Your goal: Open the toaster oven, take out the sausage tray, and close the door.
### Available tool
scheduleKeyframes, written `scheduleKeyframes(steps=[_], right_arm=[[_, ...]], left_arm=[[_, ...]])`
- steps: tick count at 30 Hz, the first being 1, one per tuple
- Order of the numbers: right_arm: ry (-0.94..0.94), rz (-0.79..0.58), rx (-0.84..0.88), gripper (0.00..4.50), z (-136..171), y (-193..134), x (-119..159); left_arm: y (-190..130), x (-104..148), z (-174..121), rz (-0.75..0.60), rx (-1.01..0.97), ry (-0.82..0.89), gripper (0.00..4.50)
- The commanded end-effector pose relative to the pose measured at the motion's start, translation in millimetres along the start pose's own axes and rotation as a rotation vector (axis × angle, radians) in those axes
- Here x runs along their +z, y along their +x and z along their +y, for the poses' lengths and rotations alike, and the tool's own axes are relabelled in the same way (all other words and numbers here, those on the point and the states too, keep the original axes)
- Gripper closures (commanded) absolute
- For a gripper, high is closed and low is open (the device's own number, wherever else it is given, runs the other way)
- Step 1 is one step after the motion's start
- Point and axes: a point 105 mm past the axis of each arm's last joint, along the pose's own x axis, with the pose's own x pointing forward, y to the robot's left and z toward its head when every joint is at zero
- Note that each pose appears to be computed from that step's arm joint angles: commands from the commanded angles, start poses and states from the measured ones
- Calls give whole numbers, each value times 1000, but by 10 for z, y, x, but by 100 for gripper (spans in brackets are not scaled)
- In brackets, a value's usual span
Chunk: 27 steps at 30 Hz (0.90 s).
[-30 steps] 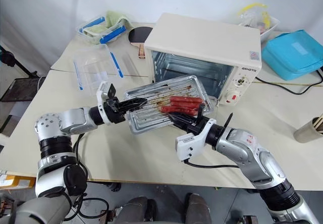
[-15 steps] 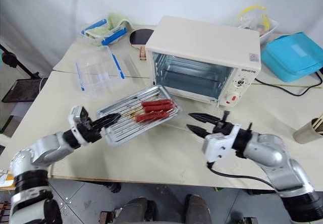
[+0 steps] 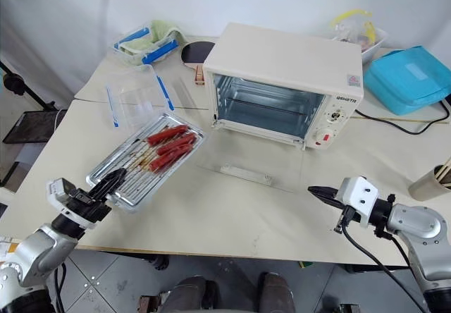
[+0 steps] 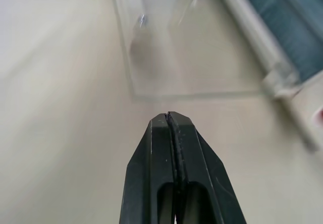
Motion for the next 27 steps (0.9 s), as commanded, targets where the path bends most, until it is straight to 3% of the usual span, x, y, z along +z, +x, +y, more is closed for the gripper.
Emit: scheduleKeyframes(steps=[1, 5, 12, 17, 25, 27], right_arm=[[85, -17, 24, 447, -15, 94, -60], [160, -33, 119, 447, 55, 220, -39], [182, -136, 94, 447, -8, 324, 95], [207, -387, 9, 447, -181, 241, 593], [172, -576, -113, 447, -425, 34, 1147], [162, -566, -130, 447, -459, 6, 1193]], left_arm=[[-79, 57, -154, -106, -51, 30, 450], [-68, 33, -130, -161, -29, 13, 450], [-3, -45, -160, -181, -36, 1, 450], [5, -10, -210, -223, -46, 3, 450], [-6, -59, -199, -169, -39, 24, 450], [17, -103, -190, -140, -40, 23, 450]])
